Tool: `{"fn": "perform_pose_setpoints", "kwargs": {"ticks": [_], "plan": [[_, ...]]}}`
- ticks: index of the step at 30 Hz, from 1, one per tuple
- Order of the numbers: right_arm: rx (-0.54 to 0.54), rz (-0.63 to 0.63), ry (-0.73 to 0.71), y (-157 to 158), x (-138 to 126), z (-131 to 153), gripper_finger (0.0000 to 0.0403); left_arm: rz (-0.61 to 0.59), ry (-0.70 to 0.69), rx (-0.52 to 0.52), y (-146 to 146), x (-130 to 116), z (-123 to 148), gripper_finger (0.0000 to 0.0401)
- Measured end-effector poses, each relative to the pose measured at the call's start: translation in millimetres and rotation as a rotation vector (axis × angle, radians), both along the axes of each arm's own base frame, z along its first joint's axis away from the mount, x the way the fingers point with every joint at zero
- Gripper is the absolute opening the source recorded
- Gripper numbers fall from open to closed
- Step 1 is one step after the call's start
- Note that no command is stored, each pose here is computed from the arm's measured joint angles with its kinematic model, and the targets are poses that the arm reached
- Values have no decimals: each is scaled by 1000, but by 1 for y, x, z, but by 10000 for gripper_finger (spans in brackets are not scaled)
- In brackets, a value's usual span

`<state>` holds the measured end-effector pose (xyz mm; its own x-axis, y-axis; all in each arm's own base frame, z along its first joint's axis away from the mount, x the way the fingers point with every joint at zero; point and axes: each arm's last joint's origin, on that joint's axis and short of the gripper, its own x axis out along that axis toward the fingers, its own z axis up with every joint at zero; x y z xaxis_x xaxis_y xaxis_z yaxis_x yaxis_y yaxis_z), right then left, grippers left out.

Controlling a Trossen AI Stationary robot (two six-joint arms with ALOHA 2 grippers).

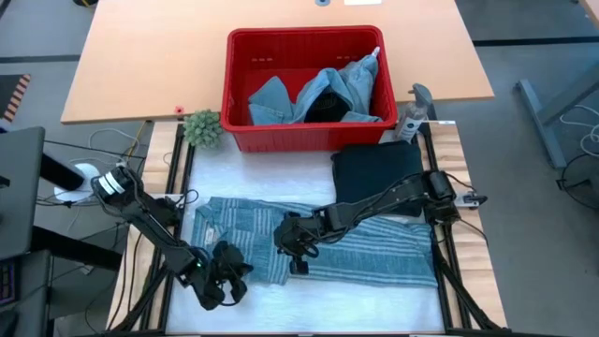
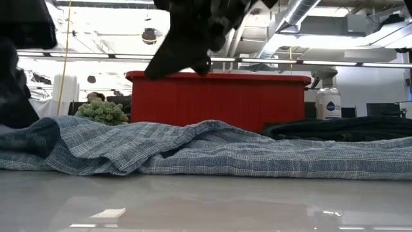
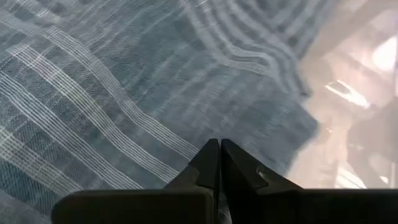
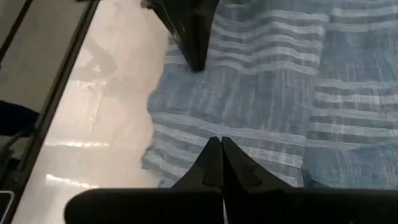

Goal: Fold Laundry from Bin
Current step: Fold the blue polo shirt

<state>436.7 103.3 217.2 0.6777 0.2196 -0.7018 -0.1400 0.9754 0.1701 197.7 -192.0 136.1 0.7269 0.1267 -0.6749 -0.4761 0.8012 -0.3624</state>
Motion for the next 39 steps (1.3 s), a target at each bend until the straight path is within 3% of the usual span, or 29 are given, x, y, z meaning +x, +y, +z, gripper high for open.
{"fn": "perform_pose_setpoints", "kwargs": {"ticks": [8, 15, 25, 33, 39], "plan": [[11, -58, 18, -16, 2, -27, 15, 31, 92, -2, 19, 6, -16, 4], [2, -56, 133, -17, 3, -66, 15, 12, 124, -32, 20, 6, -18, 4], [11, -96, 188, -26, 4, -78, 15, -95, 225, -95, 12, -9, -12, 4], [15, -109, 184, -29, 5, -78, 15, -66, 129, -121, 21, -12, 15, 4], [14, -108, 184, -29, 5, -78, 16, -20, 10, -48, 34, -13, 39, 4]]}}
